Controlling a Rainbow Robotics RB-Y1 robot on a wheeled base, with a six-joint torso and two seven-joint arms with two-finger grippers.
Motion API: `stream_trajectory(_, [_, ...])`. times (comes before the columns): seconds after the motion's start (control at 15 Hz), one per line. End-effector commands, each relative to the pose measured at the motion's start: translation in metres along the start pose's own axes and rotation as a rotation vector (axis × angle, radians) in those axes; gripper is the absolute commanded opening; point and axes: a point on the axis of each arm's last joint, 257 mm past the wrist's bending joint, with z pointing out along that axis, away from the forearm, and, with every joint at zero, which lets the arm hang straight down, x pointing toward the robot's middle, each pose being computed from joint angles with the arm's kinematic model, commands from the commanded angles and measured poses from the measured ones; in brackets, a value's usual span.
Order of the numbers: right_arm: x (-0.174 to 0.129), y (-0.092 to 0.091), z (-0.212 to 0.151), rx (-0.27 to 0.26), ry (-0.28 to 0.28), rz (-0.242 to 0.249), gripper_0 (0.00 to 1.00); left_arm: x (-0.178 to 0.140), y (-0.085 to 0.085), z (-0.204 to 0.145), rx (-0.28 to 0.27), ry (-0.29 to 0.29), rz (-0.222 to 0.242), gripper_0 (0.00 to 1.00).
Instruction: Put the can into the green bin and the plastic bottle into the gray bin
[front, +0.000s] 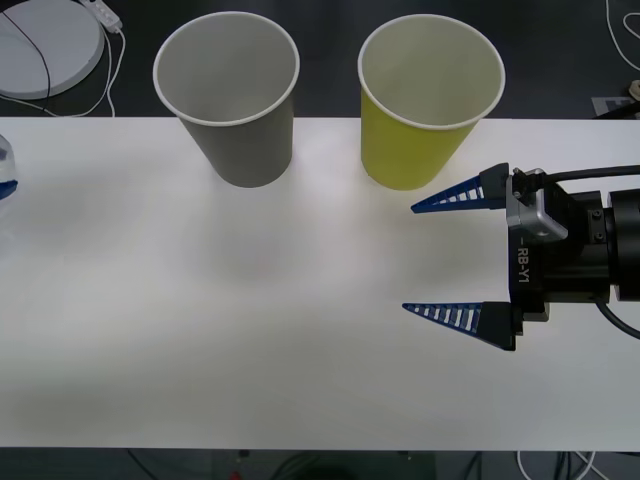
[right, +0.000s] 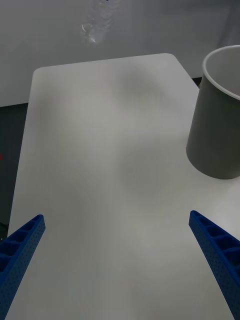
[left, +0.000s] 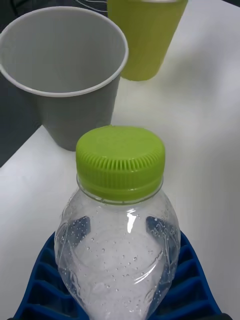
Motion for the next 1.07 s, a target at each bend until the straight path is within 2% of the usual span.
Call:
stream_trajectory(0.07, [0.0, 0.0, 0.0, 0.0, 0.0, 0.0, 1.0, -0.007, 0.016, 0.001, -0.013, 0.006, -0.009, 0.0])
stream_trajectory(0.4, [0.0, 0.0, 0.0, 0.0, 0.0, 0.0, 1.0, -0.023, 0.039, 0.0, -0.045, 0.049, -0.004, 0.0])
stream_trajectory(0.47, [0.0, 0.0, 0.0, 0.0, 0.0, 0.0, 1.0, -0.028, 0.041, -0.003, -0.05, 0.084, 0.007, 0.0])
stream_trajectory(0.67, [0.0, 0.0, 0.0, 0.0, 0.0, 0.0, 1.0, -0.045, 0.045, -0.007, -0.07, 0.136, 0.01, 0.0])
stream_trajectory(1.07, [0.0, 0.0, 0.0, 0.0, 0.0, 0.0, 1.0, -0.068, 0.057, 0.013, -0.056, 0.16, 0.018, 0.0])
